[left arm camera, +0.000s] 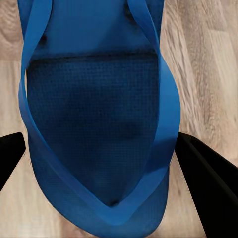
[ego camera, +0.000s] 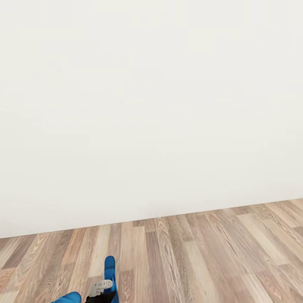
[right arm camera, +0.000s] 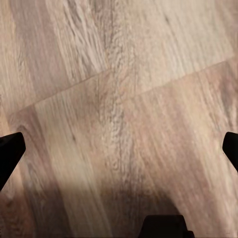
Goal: In the bedroom, move the book from the bed onto either nightstand, and place the two sandals side by side next to the bed.
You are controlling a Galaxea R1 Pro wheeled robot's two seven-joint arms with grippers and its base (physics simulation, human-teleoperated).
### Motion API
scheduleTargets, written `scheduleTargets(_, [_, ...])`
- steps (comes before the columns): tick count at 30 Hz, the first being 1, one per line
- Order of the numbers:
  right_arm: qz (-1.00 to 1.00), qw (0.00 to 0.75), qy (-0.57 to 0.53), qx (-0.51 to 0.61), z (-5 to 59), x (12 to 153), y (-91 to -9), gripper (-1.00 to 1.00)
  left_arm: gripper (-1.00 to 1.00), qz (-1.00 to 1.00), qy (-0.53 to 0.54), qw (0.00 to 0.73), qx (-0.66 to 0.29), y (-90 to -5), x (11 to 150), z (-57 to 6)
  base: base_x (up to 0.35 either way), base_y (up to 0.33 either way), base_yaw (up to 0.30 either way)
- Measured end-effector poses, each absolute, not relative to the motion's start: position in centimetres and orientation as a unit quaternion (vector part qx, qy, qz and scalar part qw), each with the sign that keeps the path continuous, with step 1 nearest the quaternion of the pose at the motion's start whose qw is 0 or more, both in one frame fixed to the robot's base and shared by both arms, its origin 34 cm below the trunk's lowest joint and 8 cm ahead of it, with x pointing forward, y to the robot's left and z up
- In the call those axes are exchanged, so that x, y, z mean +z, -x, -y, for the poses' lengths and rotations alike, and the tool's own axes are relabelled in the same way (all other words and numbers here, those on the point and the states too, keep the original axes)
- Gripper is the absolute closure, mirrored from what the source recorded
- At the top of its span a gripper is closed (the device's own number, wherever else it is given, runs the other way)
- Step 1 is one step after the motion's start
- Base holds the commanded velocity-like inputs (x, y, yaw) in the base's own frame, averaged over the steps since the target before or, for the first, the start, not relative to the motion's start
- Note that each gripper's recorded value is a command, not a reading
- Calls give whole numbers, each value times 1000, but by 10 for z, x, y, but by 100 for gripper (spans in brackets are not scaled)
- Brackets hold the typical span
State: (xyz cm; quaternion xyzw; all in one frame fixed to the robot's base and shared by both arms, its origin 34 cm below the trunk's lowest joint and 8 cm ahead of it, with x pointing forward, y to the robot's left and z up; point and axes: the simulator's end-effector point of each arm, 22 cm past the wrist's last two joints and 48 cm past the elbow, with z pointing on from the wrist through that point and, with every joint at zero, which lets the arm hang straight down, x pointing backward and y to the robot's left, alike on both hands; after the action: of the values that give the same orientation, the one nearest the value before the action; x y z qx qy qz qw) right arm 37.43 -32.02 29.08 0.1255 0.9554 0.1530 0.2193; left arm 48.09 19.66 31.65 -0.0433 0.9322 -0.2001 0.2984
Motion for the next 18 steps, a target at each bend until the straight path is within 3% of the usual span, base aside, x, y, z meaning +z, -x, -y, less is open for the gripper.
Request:
scheduleTargets(12, [-955,219,-126,153,320,291,-374,-100,100,-932,43,299,-200,-481,317,-197,319,-2,0])
scheduleTargets(18, [-955,219,-126,153,320,291,-374,-100,100,-932,43,299,-200,-481,317,-197,308,-116,76])
